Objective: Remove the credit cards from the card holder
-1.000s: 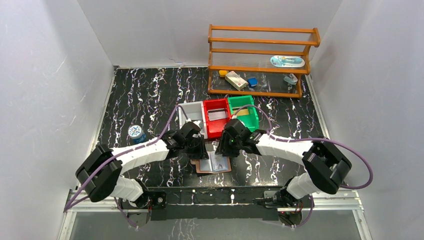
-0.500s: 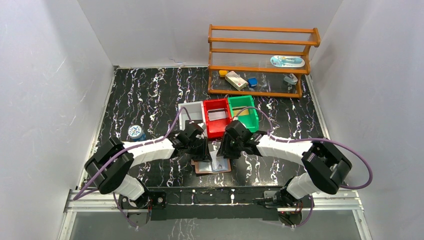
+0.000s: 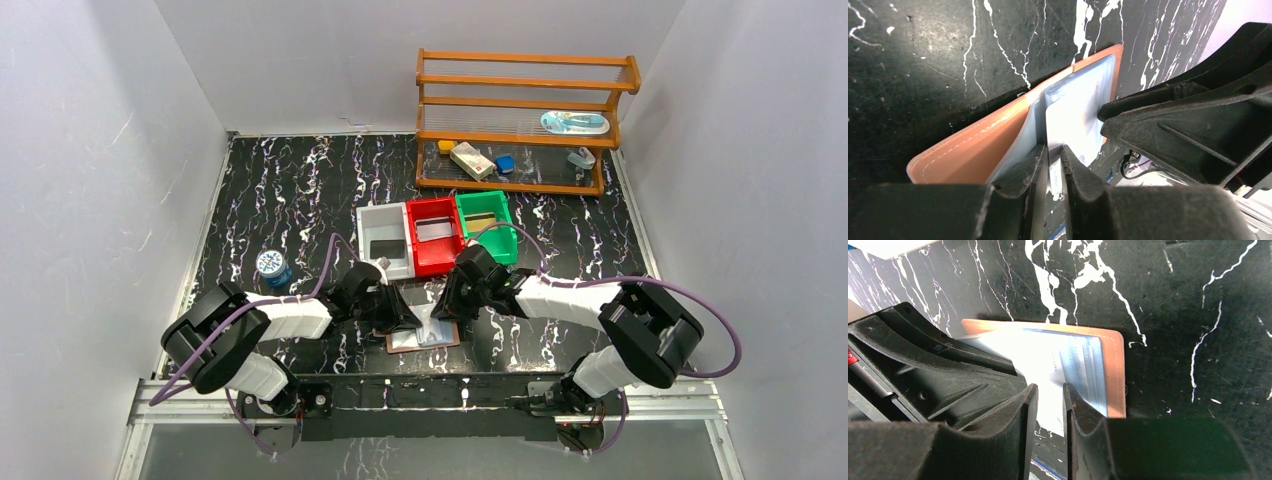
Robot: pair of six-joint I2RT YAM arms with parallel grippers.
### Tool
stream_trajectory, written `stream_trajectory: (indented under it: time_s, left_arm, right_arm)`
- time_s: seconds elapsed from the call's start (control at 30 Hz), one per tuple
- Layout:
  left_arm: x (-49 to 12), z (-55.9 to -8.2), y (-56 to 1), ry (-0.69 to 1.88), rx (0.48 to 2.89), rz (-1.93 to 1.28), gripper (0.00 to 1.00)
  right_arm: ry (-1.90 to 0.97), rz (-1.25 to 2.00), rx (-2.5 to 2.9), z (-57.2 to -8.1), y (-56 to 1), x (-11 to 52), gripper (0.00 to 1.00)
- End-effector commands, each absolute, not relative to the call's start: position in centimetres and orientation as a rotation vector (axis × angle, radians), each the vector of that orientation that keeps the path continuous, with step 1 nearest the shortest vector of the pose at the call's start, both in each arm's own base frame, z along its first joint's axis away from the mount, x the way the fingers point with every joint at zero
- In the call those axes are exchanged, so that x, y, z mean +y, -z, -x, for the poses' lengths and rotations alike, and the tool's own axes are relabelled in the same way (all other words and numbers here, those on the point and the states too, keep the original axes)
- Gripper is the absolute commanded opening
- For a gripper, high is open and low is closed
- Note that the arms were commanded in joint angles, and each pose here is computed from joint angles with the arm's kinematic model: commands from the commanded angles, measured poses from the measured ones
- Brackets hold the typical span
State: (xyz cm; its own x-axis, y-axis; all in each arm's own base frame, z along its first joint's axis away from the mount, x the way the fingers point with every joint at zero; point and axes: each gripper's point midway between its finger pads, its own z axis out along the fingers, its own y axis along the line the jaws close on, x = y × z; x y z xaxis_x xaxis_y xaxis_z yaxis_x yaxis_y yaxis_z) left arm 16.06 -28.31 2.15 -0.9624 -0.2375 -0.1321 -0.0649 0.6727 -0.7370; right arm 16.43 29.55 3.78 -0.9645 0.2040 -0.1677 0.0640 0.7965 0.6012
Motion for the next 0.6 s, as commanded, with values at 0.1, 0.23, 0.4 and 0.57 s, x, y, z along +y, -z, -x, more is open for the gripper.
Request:
stream_trajectory:
  time_s: [0.1, 0.23, 0.4, 0.57]
  left_arm:
    - [-28.4, -15.8, -2.8, 1.236, 2.649, 0.246, 0.06]
    - [-28.0, -15.6, -2.7, 1.207, 2.662, 0.234, 0.00]
    - [-27.2, -15.6, -2.5, 1.142, 2.673, 0.214, 0.00]
    - [-26.1, -15.6, -2.7, 1.066, 2.676, 0.191, 0.00]
  right_arm:
    - [-0.807, -0.229, 2.866, -14.7, -1.4, 28.1, 0.34]
    - [-0.744, -0.247, 2.875, -15.0, -1.1, 27.6, 0.35]
    - [-0.678, -0.273, 2.885, -15.2, -0.7, 27.0, 0.35]
    - [-0.660, -0.286, 2.866, -15.6, -1.0, 26.9, 0.36]
